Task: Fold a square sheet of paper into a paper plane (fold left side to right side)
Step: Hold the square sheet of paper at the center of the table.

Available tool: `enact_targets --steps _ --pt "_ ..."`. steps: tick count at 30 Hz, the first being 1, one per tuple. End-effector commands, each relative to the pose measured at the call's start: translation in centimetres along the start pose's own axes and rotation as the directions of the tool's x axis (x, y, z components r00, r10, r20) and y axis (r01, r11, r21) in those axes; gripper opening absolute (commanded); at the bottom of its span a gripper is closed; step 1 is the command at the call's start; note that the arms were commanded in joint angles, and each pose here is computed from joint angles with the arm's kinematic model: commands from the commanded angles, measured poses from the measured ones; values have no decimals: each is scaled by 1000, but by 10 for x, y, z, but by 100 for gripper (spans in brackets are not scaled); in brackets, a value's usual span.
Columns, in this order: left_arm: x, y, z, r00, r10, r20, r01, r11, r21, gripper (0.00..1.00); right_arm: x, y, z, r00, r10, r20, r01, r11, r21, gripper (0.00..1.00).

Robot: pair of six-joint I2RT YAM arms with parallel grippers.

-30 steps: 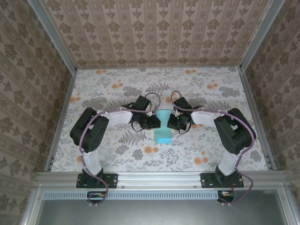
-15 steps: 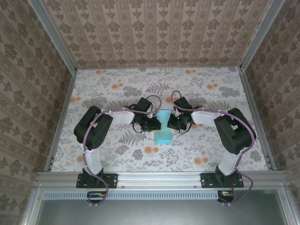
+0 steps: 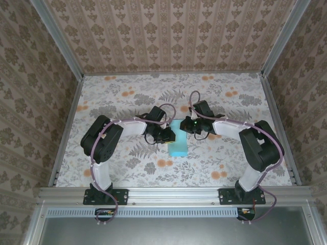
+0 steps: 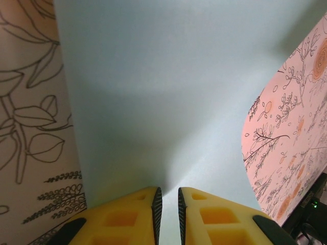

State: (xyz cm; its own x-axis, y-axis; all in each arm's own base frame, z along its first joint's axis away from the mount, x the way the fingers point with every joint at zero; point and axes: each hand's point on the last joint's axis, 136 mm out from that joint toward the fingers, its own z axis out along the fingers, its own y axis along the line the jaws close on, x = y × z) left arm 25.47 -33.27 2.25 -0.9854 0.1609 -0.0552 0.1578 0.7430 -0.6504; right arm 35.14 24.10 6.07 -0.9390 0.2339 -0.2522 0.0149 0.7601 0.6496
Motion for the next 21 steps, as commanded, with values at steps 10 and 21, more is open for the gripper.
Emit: enact_targets --steps 10,21 --pt "14 18 12 997 -54 -54 50 996 -74 20 -6 7 37 999 6 -46 -7 1000 -24 8" --pt "19 16 9 997 -44 -67 40 997 -71 20 8 -32 52 991 64 -116 -47 989 142 7"
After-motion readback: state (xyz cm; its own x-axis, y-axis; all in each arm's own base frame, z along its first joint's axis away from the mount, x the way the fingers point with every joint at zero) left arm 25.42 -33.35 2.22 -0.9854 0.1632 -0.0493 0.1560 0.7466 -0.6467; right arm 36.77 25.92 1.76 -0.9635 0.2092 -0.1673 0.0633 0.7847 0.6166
